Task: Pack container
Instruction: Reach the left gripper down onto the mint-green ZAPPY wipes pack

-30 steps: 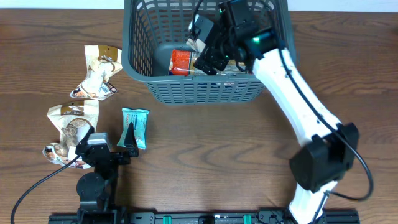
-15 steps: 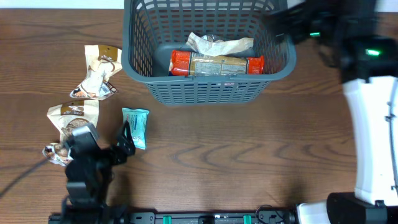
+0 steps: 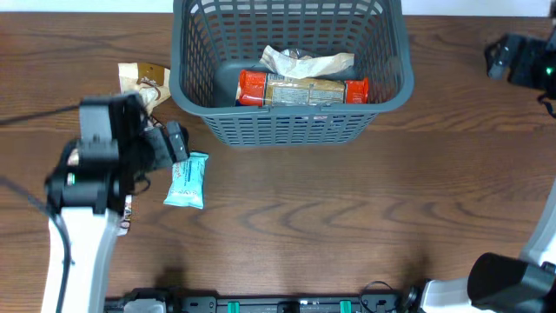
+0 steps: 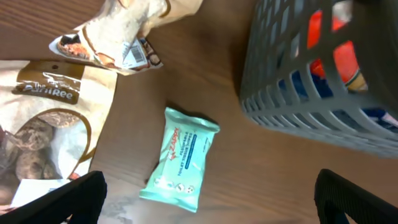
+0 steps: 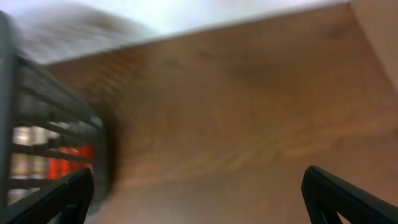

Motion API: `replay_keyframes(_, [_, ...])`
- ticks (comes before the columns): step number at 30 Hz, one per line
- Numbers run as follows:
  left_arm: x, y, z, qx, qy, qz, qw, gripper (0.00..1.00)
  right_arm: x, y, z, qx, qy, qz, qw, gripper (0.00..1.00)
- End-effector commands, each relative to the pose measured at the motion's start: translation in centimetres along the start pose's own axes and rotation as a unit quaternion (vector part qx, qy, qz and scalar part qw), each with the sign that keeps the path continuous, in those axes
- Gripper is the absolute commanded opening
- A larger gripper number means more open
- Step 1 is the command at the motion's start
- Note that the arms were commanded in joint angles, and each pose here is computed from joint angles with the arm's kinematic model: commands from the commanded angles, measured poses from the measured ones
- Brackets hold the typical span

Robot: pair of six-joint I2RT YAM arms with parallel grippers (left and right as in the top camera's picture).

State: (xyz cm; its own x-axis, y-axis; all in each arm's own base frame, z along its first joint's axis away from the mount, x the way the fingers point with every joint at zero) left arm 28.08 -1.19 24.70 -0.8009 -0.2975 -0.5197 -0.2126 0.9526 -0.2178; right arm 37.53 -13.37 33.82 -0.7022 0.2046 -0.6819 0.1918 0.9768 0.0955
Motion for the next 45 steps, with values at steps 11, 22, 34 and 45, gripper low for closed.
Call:
replay_keyframes(11, [1.7, 1.0, 1.4, -0.033, 0.088, 0.085, 0.992, 0.99, 9.6, -2.7, 10.5, 0.000, 0.137, 0.050, 0.989, 0.99])
replay_keyframes(22, [5.3, 2.7, 6.8, -0.049, 0.170, 0.146, 0.973, 0.99, 10.1, -2.8, 11.3, 0.001, 0.131, 0.048, 0.990, 0.99])
replay_keyframes(34, [10.1, 4.5, 11.4, -0.051, 0.178, 0.139, 0.973, 0.99, 10.1, -2.6, 11.3, -0.001, 0.133, 0.047, 0.990, 0.99])
replay_keyframes(45, [10.9, 4.9, 14.0, -0.059, 0.205, 0.121, 0.969, 0.99, 10.2, -2.3, 11.4, -0.005, 0.135, 0.045, 0.990, 0.99])
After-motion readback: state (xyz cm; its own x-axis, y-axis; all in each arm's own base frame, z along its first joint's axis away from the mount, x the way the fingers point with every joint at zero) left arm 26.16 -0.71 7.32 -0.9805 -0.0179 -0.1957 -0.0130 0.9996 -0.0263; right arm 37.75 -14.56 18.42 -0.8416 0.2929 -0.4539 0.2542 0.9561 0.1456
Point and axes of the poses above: each gripper's point midway between its finger pads, its own z axis out along the fingers, its own y axis along the line the jaws close on, x = y × z, the point moved 4 cm from there along -z, back along the fingers, and after that the axes turned 2 degrees about -z, right-handed, at the moved point
